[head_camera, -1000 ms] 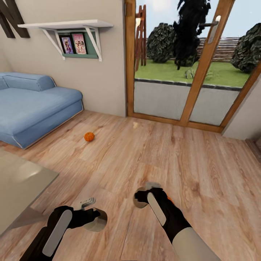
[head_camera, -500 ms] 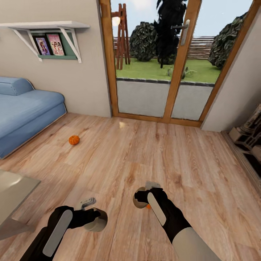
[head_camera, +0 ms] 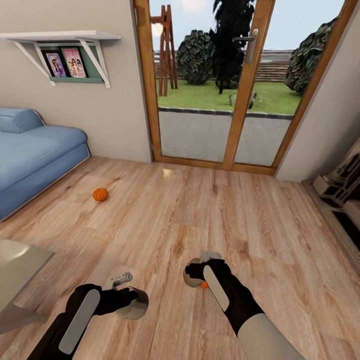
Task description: Place each of the two pumpkins and all three candles from the living room inside a cabinet in the living room (use any cabinet), then make sure every cabinet is closed, and position the cauldron so it is next to a table in the living room.
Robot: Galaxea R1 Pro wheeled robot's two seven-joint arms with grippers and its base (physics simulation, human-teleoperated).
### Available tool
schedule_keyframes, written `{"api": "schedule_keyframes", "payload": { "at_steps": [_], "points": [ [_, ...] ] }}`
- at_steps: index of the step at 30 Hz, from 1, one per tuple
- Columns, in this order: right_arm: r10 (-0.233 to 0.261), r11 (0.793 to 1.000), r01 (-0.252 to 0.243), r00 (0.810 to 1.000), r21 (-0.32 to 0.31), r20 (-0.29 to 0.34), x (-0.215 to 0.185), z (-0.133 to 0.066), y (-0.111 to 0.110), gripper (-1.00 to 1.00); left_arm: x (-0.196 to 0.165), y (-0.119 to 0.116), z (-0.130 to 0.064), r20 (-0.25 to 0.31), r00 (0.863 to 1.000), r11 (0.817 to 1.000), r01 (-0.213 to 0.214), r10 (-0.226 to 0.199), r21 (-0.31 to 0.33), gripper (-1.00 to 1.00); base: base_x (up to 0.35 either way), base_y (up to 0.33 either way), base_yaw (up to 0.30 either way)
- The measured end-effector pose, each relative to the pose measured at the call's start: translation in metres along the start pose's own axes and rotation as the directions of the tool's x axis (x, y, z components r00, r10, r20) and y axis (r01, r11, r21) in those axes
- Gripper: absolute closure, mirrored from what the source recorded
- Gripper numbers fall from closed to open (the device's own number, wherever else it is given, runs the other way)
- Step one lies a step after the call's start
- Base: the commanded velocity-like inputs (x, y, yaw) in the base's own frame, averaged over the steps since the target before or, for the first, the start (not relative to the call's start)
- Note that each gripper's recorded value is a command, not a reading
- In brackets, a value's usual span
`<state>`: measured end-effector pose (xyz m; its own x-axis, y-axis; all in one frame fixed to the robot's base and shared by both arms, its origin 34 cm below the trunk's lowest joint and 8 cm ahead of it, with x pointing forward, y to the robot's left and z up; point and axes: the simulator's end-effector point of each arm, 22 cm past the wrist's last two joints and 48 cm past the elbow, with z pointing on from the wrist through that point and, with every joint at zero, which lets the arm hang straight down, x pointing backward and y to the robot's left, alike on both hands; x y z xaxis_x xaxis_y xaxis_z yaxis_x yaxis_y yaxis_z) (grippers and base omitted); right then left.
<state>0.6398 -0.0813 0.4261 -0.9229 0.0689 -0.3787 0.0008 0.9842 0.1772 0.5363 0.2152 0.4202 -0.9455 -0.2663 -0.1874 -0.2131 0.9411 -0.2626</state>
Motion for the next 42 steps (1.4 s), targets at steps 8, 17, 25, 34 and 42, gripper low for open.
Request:
{"api": "schedule_keyframes", "payload": {
  "at_steps": [8, 17, 25, 34, 42],
  "points": [
    [-0.001, 1.0, 0.001, 1.0, 0.0, 0.0, -0.008, -0.012, 0.003, 1.0, -0.006, -0.005, -0.013, 0.0, 1.0, 1.0, -0.001, 0.001, 0.0, 1.0, 0.0, 0.0, 0.0],
    [-0.001, 1.0, 0.001, 1.0, -0.001, 0.001, -0.016, -0.023, 0.005, 1.0, -0.01, -0.008, -0.025, -0.001, 1.0, 1.0, -0.001, 0.001, 0.0, 1.0, 0.0, 0.0, 0.0],
    [0.0, 1.0, 0.0, 1.0, -0.001, 0.0, -0.015, -0.023, 0.005, 1.0, -0.012, -0.009, -0.025, 0.004, 1.0, 1.0, 0.0, 0.0, 0.004, 1.0, -0.001, 0.0, 0.0],
    [-0.001, 1.0, 0.001, 1.0, 0.0, 0.0, -0.015, -0.023, 0.005, 1.0, -0.011, -0.01, -0.024, 0.003, 1.0, 1.0, -0.002, 0.002, 0.004, 1.0, -0.143, 0.0, 0.0],
    [0.0, 1.0, 0.0, 1.0, -0.001, 0.0, -0.015, -0.023, 0.005, 1.0, -0.011, -0.009, -0.025, 0.004, 1.0, 1.0, -0.003, 0.003, 0.0, 1.0, -0.005, 0.205, 0.0]
  ]
}}
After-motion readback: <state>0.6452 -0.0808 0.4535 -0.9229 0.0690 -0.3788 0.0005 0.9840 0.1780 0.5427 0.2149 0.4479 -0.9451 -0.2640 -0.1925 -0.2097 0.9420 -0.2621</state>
